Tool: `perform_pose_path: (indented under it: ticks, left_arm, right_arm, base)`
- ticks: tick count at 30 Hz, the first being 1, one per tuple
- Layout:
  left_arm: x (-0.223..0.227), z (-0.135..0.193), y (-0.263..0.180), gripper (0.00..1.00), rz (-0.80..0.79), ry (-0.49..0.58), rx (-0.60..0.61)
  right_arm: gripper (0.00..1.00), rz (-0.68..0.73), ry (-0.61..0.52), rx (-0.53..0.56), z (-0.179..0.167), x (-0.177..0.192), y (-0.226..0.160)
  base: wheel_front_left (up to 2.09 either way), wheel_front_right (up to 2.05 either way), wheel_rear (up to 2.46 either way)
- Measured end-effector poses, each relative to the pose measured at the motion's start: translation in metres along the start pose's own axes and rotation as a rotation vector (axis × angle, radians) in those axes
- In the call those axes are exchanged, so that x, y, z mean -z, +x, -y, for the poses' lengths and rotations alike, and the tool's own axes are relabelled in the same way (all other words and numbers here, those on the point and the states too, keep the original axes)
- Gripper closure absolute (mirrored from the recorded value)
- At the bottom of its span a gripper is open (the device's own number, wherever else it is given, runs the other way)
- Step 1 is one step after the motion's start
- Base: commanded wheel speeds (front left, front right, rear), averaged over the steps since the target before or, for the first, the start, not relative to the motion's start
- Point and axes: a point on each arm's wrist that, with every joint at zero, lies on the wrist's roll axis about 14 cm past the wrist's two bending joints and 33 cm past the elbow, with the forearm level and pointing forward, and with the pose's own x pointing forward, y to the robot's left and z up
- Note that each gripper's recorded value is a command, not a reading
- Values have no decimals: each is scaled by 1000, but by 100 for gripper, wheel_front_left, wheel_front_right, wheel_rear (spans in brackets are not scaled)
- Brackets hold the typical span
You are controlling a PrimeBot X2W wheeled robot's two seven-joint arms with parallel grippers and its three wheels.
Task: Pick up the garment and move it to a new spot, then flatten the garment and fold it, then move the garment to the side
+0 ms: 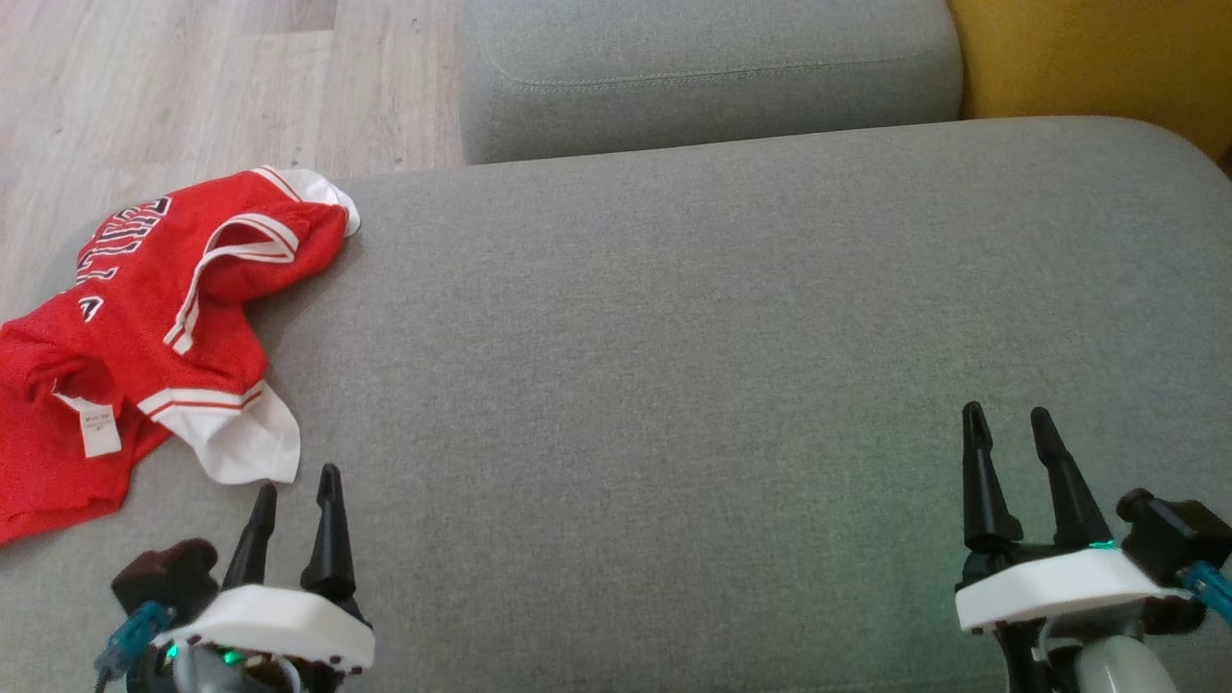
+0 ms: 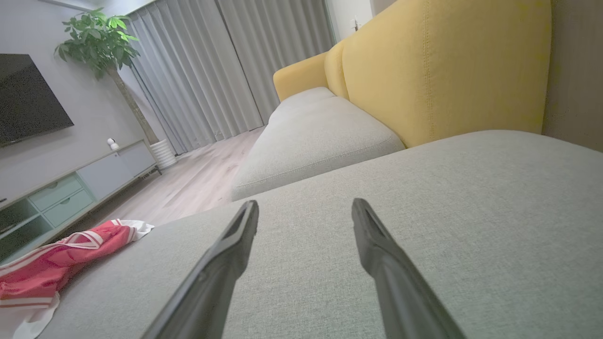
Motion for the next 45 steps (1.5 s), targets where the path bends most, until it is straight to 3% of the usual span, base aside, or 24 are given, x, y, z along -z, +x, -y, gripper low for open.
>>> perform_pose_path:
  ticks: [25, 34, 45]
  left_arm:
    - [0, 8, -9, 0, 48, 312, 52]
    - [-1, 7, -11, 0, 66, 383, 59]
    - [4, 7, -11, 0, 50, 364, 66]
  right_arm:
    - [0, -2, -265, -21, 3, 7, -9]
    - [0, -18, -315, -25, 6, 15, -14]
    - [0, -40, -304, -9, 11, 21, -16]
  base:
    - [0, 0, 0]
    - [0, 0, 0]
    - [0, 0, 0]
